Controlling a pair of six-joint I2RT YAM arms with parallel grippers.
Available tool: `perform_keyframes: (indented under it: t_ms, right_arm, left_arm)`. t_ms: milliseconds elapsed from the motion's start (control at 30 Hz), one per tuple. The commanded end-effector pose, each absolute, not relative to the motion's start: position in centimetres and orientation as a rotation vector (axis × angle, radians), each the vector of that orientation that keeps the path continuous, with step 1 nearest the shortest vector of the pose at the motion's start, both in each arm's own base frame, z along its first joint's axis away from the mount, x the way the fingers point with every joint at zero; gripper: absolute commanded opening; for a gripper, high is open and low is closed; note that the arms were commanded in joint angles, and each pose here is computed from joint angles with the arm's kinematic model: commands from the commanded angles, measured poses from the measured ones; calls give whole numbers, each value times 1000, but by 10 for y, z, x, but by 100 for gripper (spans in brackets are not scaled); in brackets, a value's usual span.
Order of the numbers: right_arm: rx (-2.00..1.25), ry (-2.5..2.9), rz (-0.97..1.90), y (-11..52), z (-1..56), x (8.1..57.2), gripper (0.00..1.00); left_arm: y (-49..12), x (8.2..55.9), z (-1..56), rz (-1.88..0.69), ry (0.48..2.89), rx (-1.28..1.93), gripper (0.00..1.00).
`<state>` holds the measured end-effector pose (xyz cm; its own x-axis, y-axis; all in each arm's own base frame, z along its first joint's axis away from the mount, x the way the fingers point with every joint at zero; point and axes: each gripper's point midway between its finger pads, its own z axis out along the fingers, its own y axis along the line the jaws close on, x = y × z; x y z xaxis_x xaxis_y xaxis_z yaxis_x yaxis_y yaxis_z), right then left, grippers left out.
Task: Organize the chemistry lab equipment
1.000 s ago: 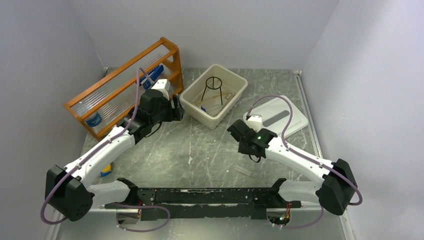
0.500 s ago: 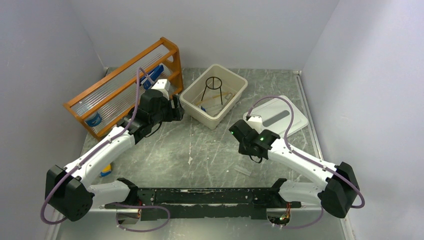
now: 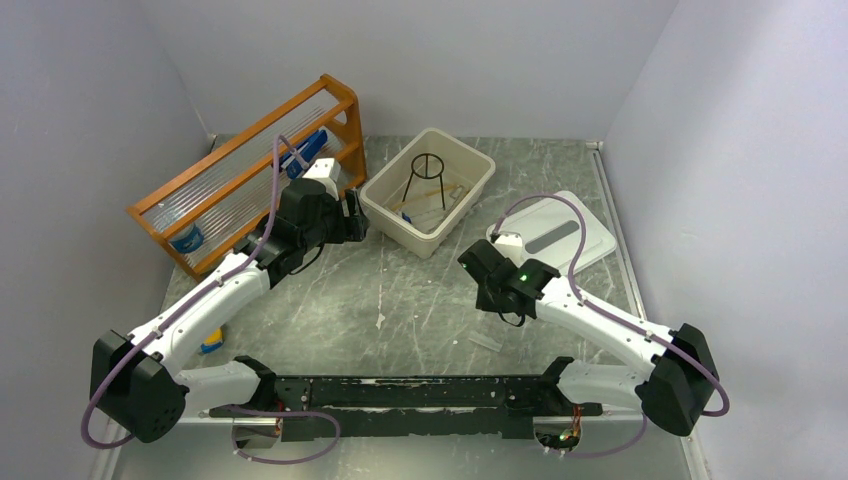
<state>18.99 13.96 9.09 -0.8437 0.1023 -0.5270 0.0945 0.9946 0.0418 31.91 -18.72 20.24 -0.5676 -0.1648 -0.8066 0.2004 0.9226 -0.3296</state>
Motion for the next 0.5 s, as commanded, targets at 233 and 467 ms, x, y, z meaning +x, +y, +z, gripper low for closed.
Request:
perform_keyframes:
  t_ms: [233, 467]
  right_arm:
    - [161, 2548, 25, 137, 110, 195, 44]
    - [199, 2372, 94, 139, 177, 233, 52]
  left_arm:
    - [-189, 320, 214, -522, 2083, 18, 75]
    - [-188, 318, 222, -534, 2066, 17, 75]
